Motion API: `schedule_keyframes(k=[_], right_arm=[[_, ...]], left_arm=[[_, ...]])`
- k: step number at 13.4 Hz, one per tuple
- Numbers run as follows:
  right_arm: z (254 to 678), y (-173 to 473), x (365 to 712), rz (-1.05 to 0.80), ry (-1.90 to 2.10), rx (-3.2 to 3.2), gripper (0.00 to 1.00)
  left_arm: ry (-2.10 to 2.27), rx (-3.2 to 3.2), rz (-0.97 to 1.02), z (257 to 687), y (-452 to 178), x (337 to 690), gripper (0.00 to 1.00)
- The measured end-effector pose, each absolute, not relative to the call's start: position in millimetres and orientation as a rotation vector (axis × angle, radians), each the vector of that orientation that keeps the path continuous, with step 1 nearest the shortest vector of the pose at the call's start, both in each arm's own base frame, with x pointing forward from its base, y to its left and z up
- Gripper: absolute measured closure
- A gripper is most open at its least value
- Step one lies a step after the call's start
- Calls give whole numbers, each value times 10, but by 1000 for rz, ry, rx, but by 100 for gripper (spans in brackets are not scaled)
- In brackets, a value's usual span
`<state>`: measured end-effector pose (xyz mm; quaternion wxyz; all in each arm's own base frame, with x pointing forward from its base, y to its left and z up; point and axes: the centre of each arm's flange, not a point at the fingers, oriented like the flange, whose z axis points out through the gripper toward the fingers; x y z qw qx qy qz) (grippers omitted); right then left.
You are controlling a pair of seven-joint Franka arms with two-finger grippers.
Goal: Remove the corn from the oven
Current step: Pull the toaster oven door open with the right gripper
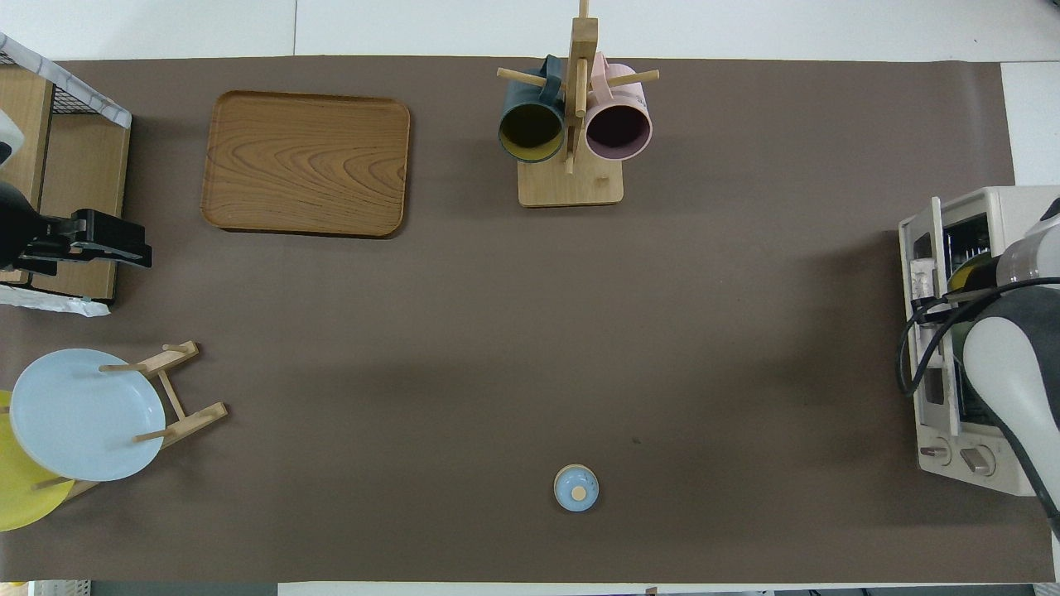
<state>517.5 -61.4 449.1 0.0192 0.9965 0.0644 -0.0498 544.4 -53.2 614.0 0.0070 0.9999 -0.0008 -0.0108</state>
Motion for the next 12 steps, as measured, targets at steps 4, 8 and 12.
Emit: schedule_keyframes(k=[4, 8, 12], right_arm=[[4112, -211, 5305, -143, 217, 3092, 99], [3681, 10, 5309, -97, 230, 3107, 99], [3494, 74, 5276, -53, 205, 3109, 99]], left_arm=[[-2, 3127, -34, 6140, -532, 5444, 0], [-2, 3127, -34, 6140, -532, 5444, 0], [-2, 3127, -34, 6140, -531, 5444, 0]])
